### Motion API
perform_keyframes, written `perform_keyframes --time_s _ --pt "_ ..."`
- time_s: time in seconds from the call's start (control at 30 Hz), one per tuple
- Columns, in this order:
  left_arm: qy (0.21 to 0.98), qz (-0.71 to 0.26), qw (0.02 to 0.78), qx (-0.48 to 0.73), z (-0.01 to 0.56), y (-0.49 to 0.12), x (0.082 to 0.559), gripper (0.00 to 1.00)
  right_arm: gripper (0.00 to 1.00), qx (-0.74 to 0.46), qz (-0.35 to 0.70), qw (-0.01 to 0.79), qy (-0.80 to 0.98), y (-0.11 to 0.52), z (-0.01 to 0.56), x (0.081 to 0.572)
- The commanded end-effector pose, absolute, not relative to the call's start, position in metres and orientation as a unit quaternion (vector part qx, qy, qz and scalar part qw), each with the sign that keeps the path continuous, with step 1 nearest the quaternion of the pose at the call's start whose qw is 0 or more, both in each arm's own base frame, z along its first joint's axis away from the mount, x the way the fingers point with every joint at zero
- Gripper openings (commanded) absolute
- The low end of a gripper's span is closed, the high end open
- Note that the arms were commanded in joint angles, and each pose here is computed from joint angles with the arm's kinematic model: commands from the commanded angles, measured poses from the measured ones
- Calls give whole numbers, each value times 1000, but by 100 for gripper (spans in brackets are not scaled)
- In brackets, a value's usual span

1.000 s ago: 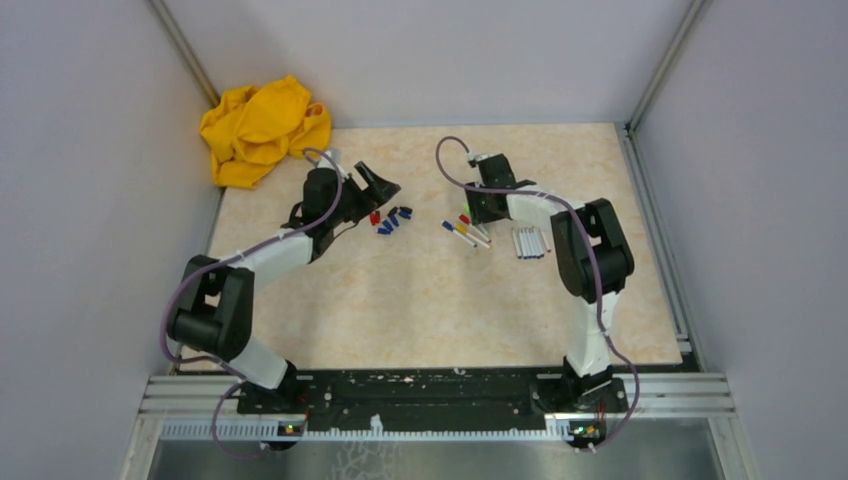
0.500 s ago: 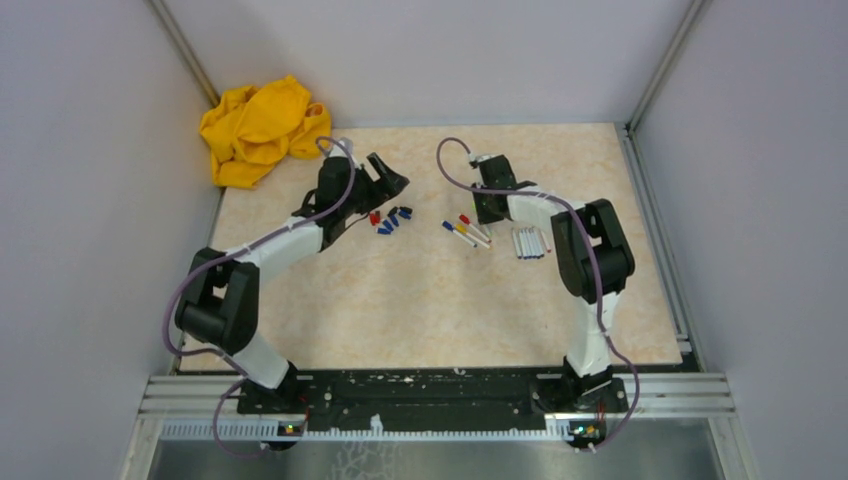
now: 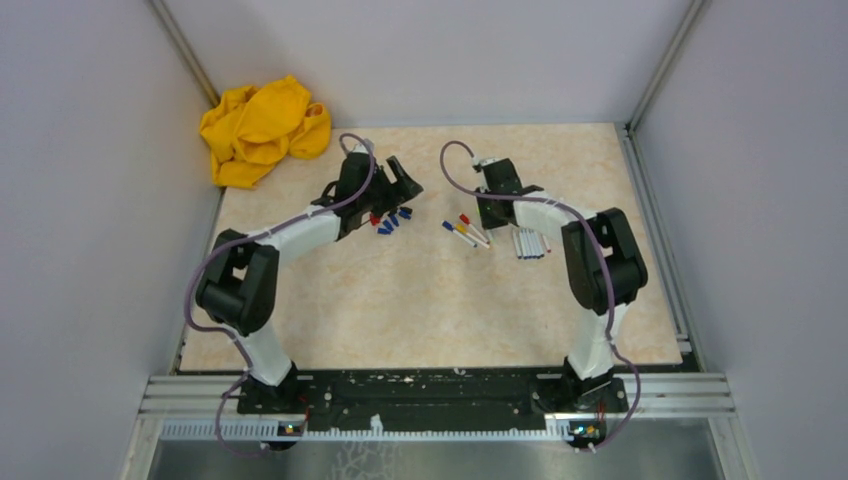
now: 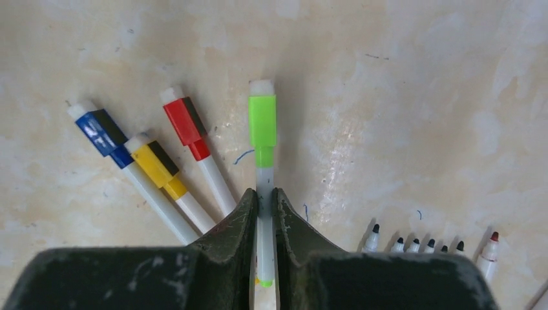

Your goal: Open the pen caps

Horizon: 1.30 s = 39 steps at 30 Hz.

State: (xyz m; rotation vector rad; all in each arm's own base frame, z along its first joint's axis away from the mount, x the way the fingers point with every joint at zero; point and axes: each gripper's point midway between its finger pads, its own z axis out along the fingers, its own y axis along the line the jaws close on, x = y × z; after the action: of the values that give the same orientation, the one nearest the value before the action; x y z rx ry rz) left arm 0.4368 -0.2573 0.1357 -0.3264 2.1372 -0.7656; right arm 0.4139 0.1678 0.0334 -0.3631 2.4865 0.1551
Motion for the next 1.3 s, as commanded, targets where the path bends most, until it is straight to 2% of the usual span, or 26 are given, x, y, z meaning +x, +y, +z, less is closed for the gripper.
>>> perform_keyframes --time_s 0.0,0.5,0.8,1.03,1.27 --pt "849 -335 397 -100 147 -281 436 87 0 -142 80 375 913 181 96 422" --pt "828 -447 329 -77 158 -341 426 81 0 -162 177 388 890 228 131 400" --pt "813 -491 300 -83 154 -357 420 70 0 -163 236 399 871 247 150 392" --pt "810 -503 289 -86 150 -362 418 67 0 -166 265 403 861 255 158 389" --pt "806 -509 288 -89 148 -364 418 60 0 -166 288 401 854 262 162 384"
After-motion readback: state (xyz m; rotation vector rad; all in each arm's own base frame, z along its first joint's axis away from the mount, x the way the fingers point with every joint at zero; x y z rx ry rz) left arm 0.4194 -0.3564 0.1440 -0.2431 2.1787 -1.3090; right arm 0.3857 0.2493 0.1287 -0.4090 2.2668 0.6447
